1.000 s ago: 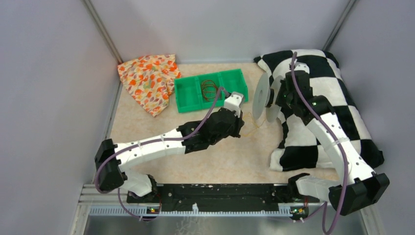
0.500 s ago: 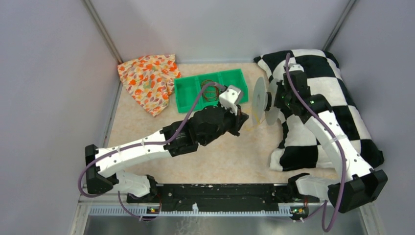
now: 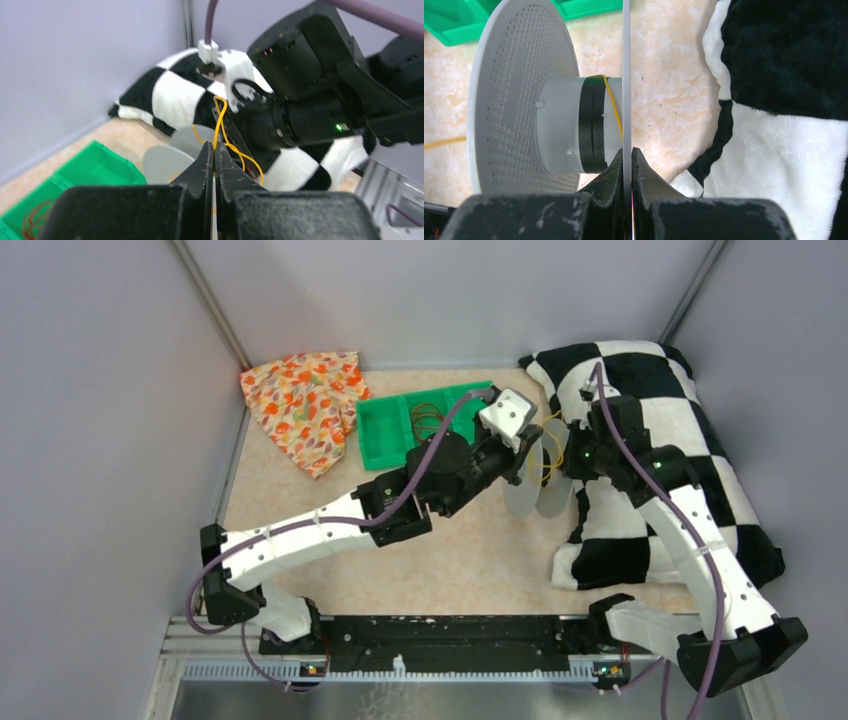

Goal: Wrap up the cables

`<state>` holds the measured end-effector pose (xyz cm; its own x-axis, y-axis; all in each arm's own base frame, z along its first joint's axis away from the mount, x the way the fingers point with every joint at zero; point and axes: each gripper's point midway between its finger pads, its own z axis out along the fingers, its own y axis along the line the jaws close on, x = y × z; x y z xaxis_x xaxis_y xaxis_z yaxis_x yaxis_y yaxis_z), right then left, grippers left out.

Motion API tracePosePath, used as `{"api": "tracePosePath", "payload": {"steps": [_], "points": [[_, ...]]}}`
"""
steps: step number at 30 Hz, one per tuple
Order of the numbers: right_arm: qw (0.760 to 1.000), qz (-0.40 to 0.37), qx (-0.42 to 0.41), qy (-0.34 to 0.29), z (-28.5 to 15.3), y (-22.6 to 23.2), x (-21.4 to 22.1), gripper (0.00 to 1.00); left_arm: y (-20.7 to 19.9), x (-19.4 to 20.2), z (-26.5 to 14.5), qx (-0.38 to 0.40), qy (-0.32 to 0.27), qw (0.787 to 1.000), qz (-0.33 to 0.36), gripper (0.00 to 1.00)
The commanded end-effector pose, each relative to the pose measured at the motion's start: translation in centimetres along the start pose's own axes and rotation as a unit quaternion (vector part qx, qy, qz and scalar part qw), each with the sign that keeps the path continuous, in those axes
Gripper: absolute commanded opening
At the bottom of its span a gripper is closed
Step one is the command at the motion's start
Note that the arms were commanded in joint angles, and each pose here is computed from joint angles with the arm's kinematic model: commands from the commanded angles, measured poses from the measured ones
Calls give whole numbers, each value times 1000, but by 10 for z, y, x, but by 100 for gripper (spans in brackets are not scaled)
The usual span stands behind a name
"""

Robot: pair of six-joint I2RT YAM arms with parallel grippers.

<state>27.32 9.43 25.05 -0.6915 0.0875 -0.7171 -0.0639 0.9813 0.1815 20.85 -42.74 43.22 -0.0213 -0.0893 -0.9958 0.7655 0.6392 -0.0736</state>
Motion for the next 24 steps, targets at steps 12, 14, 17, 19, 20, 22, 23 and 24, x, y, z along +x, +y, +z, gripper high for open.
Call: {"api": "tracePosePath", "payload": {"steps": [12, 14, 17, 19, 20, 22, 23, 24], "points": [[998, -4, -61, -24, -37, 16, 6, 0, 17, -58, 9, -61, -238, 953, 179, 0], [997, -1, -69, -17, -35, 18, 11, 0, 14, -59, 8, -57, -262, 940, 210, 0], [997, 4, -72, -17, -35, 18, 15, 0, 15, -58, 2, -69, -295, 921, 244, 0], [997, 4, -70, -20, -37, 16, 17, 0, 18, -51, 3, -81, -301, 914, 260, 0], [997, 2, -70, -17, -38, 16, 19, 0, 17, -46, 4, -84, -305, 907, 277, 0], [997, -5, -70, -12, -40, 14, 23, 0, 17, -37, 7, -94, -308, 894, 310, 0], [997, -10, -70, -9, -42, 13, 25, 0, 17, -31, 11, -99, -306, 889, 325, 0], [997, -14, -71, -7, -43, 13, 27, 0, 16, -26, 13, -101, -304, 885, 338, 0]]}}
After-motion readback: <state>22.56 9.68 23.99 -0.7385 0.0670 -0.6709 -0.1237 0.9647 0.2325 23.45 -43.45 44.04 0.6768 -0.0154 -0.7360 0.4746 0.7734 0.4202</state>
